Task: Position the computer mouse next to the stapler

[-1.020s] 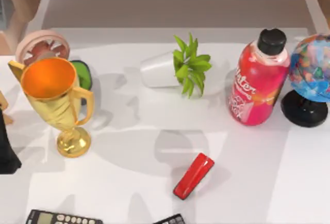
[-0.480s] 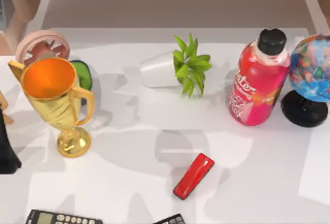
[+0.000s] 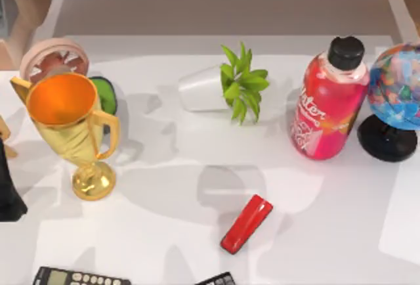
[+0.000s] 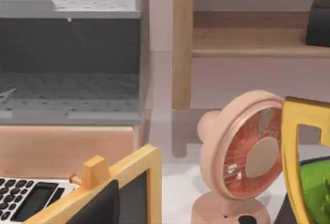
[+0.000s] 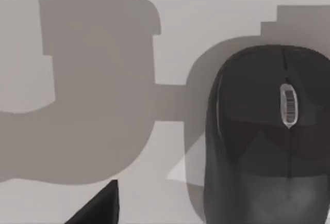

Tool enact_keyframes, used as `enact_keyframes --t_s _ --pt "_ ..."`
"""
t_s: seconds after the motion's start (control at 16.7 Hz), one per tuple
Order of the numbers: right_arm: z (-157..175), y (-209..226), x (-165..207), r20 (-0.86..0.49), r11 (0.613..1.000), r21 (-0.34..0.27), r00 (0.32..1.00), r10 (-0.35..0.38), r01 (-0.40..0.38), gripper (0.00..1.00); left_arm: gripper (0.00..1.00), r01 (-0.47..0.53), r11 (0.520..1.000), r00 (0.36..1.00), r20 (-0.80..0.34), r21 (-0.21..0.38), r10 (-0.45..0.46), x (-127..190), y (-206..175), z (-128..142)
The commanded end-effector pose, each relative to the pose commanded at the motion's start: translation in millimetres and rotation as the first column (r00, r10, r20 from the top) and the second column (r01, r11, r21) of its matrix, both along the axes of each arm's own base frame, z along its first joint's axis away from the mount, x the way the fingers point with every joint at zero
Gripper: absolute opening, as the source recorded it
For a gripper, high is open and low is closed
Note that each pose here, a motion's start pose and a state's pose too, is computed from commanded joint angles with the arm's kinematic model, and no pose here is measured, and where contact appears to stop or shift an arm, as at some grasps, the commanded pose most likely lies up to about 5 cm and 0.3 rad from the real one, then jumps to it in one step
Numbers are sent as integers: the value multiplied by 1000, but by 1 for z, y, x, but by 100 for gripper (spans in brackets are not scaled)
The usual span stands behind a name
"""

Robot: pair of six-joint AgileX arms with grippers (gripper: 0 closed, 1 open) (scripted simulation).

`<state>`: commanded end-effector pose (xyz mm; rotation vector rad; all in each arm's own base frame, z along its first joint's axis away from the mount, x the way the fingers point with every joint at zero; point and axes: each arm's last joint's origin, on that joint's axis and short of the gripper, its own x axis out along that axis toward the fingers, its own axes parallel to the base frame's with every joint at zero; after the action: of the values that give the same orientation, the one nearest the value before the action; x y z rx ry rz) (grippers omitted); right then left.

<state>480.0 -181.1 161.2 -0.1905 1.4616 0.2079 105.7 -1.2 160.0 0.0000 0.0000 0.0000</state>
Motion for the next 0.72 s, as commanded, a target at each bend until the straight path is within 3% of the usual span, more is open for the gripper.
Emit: enact_keyframes --t_s 0.54,0.72 --pt "-21 -1 3 0 1000 -1 1000 -1 1 100 100 0 1000 1000 0 0 0 0 0 0" --pt "-21 -1 3 0 1000 -1 1000 -1 1 77 100 0 1000 1000 0 0 0 0 0 0"
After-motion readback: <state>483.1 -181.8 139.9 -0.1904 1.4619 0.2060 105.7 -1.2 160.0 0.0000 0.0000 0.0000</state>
